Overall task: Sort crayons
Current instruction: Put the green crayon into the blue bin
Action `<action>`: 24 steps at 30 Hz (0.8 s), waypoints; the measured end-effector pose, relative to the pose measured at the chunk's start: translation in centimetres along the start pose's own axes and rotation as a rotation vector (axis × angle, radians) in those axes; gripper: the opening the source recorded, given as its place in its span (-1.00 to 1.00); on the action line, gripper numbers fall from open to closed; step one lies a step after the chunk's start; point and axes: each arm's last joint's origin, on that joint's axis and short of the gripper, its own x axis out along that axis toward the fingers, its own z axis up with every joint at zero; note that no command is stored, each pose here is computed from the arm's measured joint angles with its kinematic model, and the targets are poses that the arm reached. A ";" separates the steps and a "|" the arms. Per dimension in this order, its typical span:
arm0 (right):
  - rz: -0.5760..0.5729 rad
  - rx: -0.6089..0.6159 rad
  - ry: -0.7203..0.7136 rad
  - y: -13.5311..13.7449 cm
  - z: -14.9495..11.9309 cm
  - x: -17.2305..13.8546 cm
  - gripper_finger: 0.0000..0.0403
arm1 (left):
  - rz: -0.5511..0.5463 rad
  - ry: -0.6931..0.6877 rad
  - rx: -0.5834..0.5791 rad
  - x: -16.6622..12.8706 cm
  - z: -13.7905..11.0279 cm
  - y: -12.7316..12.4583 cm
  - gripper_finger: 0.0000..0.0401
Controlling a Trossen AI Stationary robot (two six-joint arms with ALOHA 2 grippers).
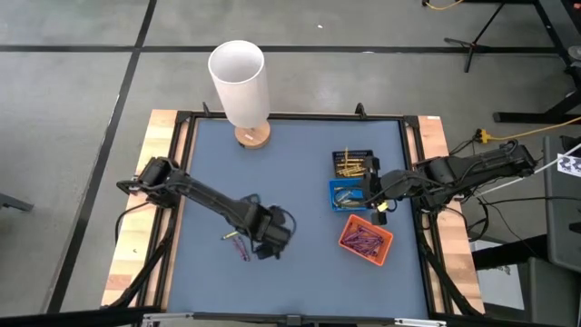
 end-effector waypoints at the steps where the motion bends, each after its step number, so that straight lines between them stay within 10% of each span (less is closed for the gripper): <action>1: -0.001 -0.001 0.002 0.0 0.0 0.1 -0.36 | 0.024 0.025 -0.008 0.0 -0.6 0.0 -0.51; 24: 0.003 -0.049 0.172 1.3 -0.2 4.9 -0.36 | 0.043 0.292 -0.018 4.3 -7.0 0.4 -0.55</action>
